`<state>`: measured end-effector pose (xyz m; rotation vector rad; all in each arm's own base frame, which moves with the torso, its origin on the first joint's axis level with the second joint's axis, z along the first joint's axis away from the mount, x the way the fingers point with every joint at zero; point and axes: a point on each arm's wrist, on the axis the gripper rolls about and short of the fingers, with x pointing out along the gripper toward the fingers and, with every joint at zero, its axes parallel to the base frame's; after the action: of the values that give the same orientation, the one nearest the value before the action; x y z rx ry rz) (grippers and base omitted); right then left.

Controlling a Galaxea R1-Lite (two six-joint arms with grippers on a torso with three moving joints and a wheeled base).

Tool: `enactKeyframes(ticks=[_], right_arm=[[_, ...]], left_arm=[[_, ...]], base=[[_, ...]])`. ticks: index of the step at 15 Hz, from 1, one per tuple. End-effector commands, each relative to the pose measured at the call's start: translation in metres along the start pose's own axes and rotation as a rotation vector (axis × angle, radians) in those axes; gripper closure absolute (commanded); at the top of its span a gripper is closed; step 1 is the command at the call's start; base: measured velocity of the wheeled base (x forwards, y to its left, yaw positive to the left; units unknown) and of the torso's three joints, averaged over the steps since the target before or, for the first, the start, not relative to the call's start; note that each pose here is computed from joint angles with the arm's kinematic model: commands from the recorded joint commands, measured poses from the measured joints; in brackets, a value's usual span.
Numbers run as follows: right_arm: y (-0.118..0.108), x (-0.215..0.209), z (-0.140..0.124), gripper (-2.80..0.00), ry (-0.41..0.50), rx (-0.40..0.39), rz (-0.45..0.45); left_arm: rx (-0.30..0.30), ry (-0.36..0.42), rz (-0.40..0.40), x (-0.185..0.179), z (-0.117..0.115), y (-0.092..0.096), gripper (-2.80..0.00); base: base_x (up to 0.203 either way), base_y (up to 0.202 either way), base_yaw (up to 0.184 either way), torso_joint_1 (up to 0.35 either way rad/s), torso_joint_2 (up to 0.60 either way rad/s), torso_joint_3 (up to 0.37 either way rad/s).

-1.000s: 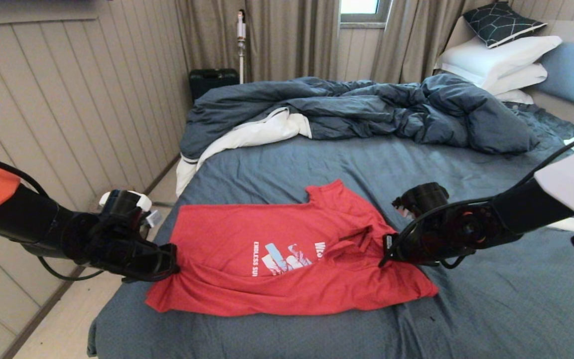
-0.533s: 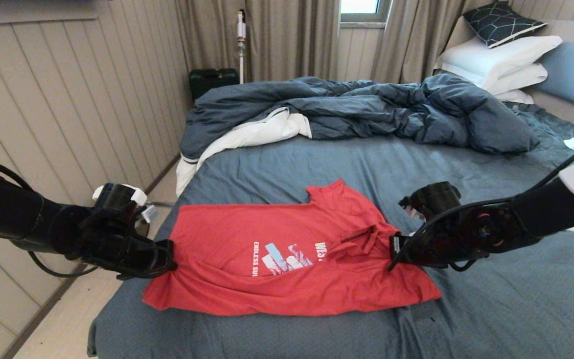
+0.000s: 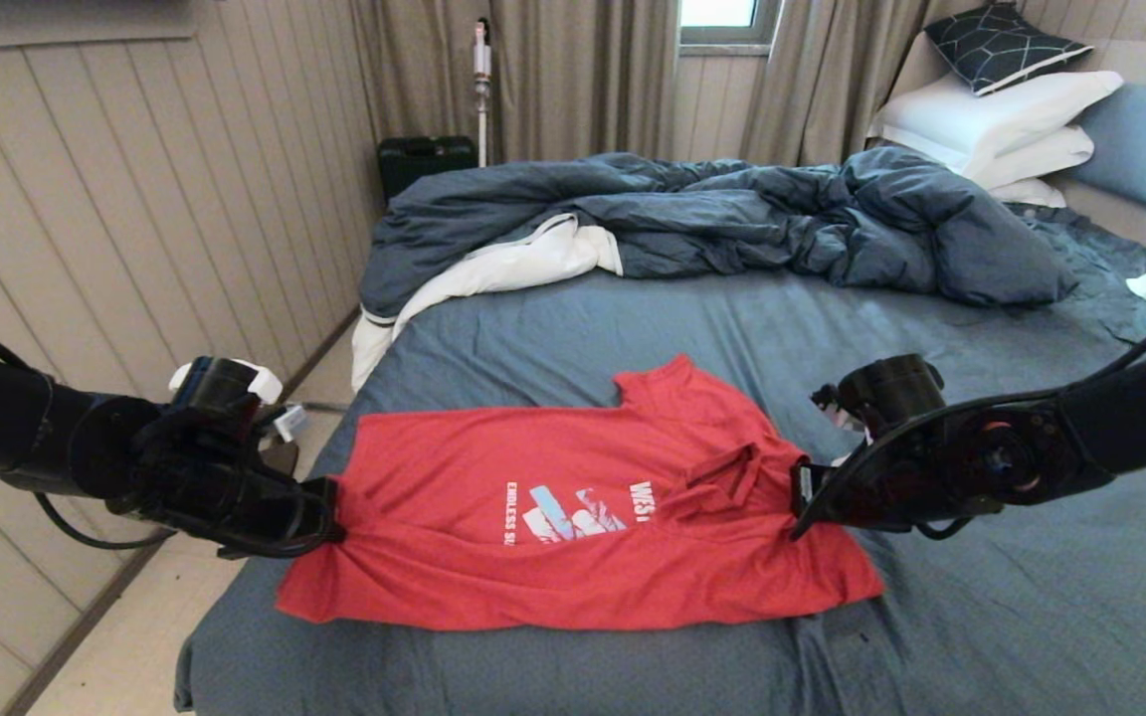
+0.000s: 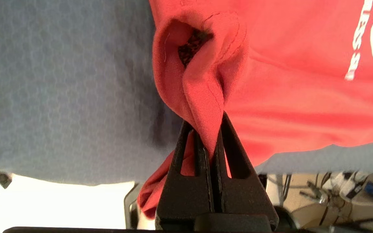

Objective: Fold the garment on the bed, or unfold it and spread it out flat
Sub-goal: Fold the red T-shirt

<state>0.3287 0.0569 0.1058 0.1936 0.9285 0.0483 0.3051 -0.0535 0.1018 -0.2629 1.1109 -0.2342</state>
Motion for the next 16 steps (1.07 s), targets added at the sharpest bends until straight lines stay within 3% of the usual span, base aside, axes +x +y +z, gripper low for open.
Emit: enactKeyframes(ticks=[1,10,16], right_arm=[[-0.001,-0.004,-0.003,0.00,0.004,0.002,-0.001],[-0.013,-0.020,-0.027,0.00,0.062,-0.071,-0.001],[-0.015,-0.031,-0.024,0.00,0.038,-0.069,-0.001]], left_arm=[[0.008,0.006,-0.001,-0.006,-0.003,-0.001,0.00],[0.024,0.033,-0.009,-0.009,-0.006,-0.006,0.00],[0.065,0.055,-0.031,-0.023,-0.011,-0.009,0.00]], base=[[0.000,0.000,0.000,0.000,0.00,0.000],[0.000,0.000,0.000,0.000,0.00,0.000],[0.000,0.000,0.000,0.000,0.00,0.000]])
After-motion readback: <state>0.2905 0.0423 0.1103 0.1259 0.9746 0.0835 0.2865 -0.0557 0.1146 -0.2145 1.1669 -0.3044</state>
